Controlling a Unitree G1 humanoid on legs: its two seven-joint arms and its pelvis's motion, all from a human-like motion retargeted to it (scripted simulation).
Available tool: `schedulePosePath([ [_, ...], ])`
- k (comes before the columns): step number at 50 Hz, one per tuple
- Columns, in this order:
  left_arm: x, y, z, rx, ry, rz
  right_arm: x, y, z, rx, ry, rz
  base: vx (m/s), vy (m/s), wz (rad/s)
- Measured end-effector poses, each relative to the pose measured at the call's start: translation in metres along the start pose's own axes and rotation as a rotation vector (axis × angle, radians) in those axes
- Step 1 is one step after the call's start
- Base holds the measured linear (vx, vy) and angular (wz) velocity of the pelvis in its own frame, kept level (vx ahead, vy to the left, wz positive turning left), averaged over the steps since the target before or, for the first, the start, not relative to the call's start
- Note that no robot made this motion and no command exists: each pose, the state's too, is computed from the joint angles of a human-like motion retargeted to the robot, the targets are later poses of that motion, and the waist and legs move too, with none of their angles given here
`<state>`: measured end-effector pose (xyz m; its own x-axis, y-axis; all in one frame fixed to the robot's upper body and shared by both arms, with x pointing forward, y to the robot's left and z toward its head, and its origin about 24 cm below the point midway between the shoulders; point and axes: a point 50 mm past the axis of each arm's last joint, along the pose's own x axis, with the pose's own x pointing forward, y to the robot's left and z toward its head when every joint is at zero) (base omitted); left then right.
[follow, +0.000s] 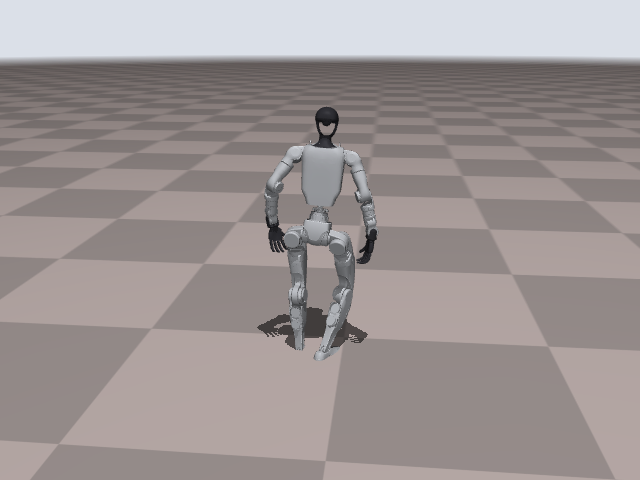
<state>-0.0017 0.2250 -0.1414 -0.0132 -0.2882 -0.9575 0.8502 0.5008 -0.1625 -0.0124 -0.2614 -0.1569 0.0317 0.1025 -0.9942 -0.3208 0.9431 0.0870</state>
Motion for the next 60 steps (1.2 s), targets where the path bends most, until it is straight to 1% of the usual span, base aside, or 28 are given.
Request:
schedulePosePath([
  [5,0.004,-0.01,-0.003,-0.116,-0.004,0.003,0.001,0.006,0.003,0.014,-0.029,0.015,0.0,0.0,0.0],
  [16,0.024,-0.048,0.002,-0.405,-0.005,-0.064,0.007,0.038,-0.013,0.06,0.016,0.156,0.0,0.0,-0.1],
  [25,0.03,-0.067,0.008,-0.544,-0.041,-0.112,0.004,0.044,-0.034,0.049,0.128,0.231,0.01,0.01,-0.33],
  [32,0.011,-0.057,-0.013,-0.563,-0.059,-0.055,-0.003,0.022,-0.041,-0.003,0.193,0.183,0.0,0.01,-0.39],
  [40,-0.033,-0.022,-0.028,-0.536,-0.185,0.093,-0.007,-0.014,-0.01,-0.066,0.12,0.02,0.0,-0.02,-0.42],
  [45,-0.076,0.026,-0.012,-0.482,-0.373,0.297,-0.006,-0.03,0.028,-0.069,-0.019,-0.11,0.04,-0.05,-0.44],
  [50,-0.14,0.093,0.042,-0.32,-0.684,0.611,-0.005,-0.027,0.078,-0.083,-0.203,-0.176,0.05,-0.06,-0.48],
  [53,-0.187,0.127,0.094,-0.129,-0.901,0.795,-0.005,-0.017,0.108,-0.152,-0.299,-0.165,0.01,-0.06,-0.52],
  [55,-0.217,0.14,0.133,0.021,-1.038,0.891,-0.006,-0.009,0.128,-0.229,-0.35,-0.143,-0.03,-0.05,-0.53],
  [57,-0.24,0.148,0.172,0.172,-1.144,0.953,-0.008,-0.002,0.145,-0.326,-0.388,-0.117,-0.06,-0.04,-0.52],
  [60,-0.259,0.154,0.227,0.375,-1.234,0.978,-0.016,0.005,0.167,-0.477,-0.431,-0.09,-0.08,-0.03,-0.48],
])
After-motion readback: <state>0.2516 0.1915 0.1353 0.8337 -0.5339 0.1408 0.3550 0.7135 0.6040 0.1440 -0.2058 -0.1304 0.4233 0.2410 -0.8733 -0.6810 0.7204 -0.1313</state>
